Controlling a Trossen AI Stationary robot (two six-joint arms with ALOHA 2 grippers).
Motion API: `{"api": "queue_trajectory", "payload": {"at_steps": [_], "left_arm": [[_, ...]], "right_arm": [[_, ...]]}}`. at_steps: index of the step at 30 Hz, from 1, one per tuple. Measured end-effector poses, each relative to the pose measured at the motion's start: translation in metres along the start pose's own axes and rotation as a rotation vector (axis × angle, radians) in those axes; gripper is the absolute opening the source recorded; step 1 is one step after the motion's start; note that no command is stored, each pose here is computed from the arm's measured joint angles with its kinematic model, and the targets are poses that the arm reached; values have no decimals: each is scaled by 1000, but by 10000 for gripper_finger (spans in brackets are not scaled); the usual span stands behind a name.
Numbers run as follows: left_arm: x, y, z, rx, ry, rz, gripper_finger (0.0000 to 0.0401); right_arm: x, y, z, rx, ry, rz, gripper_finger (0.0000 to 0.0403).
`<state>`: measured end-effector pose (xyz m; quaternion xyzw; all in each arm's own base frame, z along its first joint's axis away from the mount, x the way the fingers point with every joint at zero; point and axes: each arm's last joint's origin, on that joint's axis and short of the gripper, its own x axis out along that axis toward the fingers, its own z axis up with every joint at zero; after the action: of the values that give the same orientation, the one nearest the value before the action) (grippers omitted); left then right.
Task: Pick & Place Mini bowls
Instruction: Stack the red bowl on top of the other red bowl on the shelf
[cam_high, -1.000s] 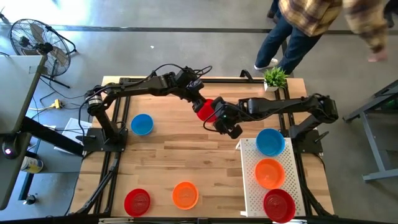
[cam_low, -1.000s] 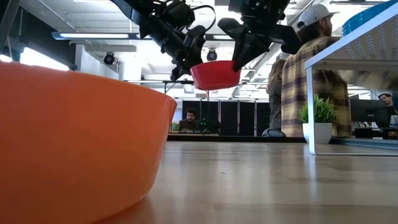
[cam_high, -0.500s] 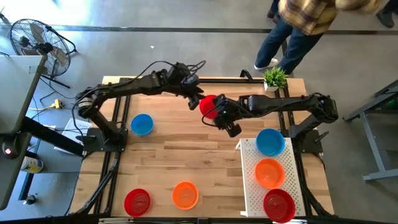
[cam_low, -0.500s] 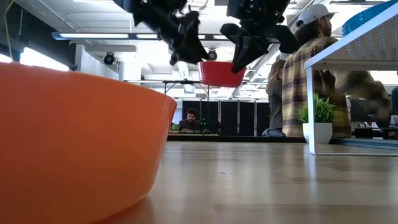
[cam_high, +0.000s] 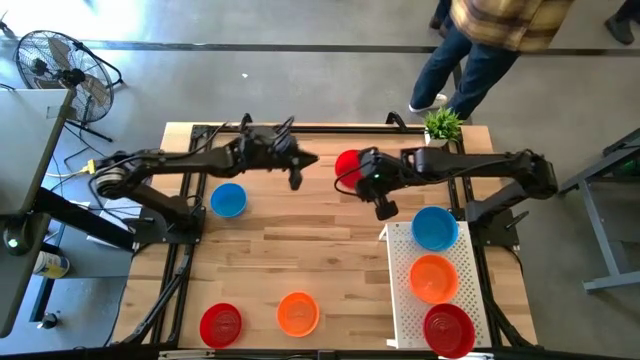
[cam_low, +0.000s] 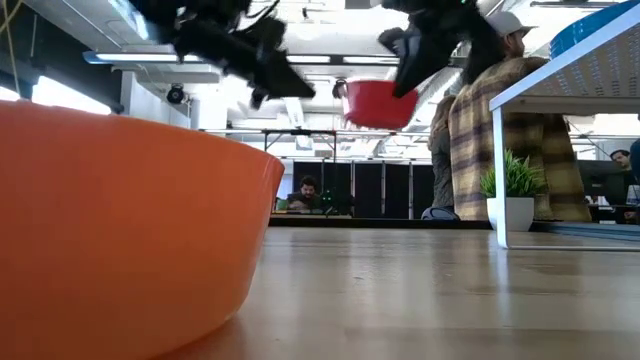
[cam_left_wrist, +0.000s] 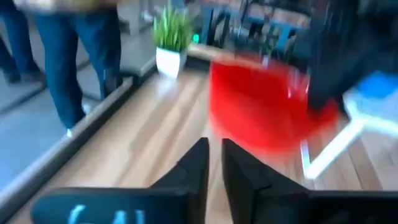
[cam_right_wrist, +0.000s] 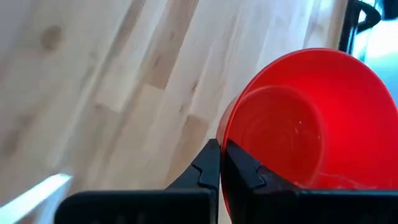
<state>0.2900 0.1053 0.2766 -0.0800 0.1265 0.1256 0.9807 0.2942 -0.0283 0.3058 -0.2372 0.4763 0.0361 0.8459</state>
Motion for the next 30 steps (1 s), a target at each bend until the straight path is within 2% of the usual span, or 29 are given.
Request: {"api": "queue_trajectory", "payload": {"at_steps": [6,11,14,17,23,30], "left_arm": [[-25,-3,-27,-11,-62,33,4],[-34,-6,-42,-6,-89,57,1],[-33,-9,-56,-4,-55,88,1],[-35,-12,-53,3,-119,88,1],[-35,-21,-54,47,-141,93,1],[-35,-27,-53,77,-167,99,1]], "right_arm": [[-43,6,13,178,-13,101,0],[-80,17,33,319,-64,187,0],[-99,28,43,434,-85,232,0],[-115,44,50,534,-78,281,0],[-144,77,63,680,-92,438,0],[-172,115,67,842,-37,557,0]]}}
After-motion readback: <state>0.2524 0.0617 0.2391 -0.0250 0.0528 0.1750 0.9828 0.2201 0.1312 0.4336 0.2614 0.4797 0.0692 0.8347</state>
